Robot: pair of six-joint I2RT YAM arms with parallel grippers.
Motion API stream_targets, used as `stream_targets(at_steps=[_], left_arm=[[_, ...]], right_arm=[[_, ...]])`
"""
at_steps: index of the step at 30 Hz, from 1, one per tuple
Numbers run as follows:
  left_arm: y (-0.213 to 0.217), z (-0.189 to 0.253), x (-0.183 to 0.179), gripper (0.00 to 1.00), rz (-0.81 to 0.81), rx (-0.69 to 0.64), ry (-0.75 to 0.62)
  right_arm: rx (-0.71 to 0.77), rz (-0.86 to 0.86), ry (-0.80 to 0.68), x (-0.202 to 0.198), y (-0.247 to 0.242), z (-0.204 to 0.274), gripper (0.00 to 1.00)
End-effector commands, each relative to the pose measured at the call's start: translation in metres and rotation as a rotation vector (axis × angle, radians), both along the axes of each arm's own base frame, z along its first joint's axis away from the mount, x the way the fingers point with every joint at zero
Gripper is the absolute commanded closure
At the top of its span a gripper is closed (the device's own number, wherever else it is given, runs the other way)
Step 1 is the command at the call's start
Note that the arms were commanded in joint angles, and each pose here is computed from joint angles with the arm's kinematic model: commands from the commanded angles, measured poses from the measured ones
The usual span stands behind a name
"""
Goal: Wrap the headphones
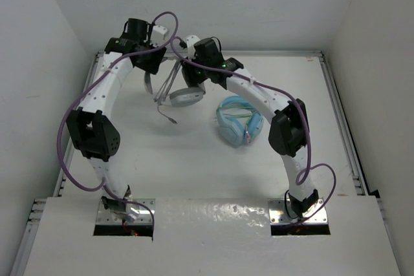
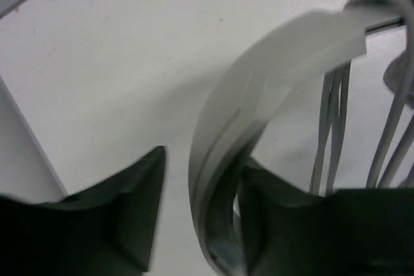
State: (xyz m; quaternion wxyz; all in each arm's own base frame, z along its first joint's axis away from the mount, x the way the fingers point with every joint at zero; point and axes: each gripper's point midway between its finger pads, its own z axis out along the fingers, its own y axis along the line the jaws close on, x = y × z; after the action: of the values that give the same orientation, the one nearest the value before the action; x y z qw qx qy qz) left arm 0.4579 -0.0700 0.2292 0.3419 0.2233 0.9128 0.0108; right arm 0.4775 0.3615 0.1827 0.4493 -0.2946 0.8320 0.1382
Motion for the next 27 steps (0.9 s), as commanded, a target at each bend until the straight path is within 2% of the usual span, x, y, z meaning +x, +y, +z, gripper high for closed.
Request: stream_targets(at_steps=[1,2,3,5,6,7,12,19,27], left_arm=[[-0.020,0.048,0.016,0.51,-0.061,-0.068,-0.161],[-0.022,0.049,0.017,0.44,-0.061,-0.077,-0.164],[-0.024,0.051,0.018,0.33,-0.067,-0.094,-0.168],[-0.031,0.059,0.019,0.22,-0.074,-0.129,-0.184],[-0.036,0.063,0.018,0.07,-0.093,-0.158,-0.190],[-0.039,0.068,0.017,0.01,-0.095,-0.178,-0.197],[-0.048,0.091,0.012,0.00,-0.134,-0.225,-0.237],[-0.034,0.114,0.001,0.00,-0.100,-0.201,-0.304],[-0.003,0.088,-0.030,0.01,-0.062,-0.129,-0.289]], right_arm=[[0.139,0.024,0.070,-0.012,0.010,0.034,1.00],[0.150,0.018,0.090,-0.014,0.009,0.033,1.00],[0.153,0.020,0.113,-0.016,0.006,0.028,1.00],[0.167,0.002,0.129,-0.013,0.000,0.026,1.00],[0.176,0.004,0.145,-0.014,0.000,0.024,1.00],[0.190,-0.013,0.171,-0.009,-0.004,0.018,1.00],[0.255,-0.028,0.247,0.002,-0.003,0.001,1.00],[0.219,-0.123,0.253,0.017,-0.016,-0.028,1.00],[0.220,-0.265,0.207,0.039,-0.079,-0.015,1.00]])
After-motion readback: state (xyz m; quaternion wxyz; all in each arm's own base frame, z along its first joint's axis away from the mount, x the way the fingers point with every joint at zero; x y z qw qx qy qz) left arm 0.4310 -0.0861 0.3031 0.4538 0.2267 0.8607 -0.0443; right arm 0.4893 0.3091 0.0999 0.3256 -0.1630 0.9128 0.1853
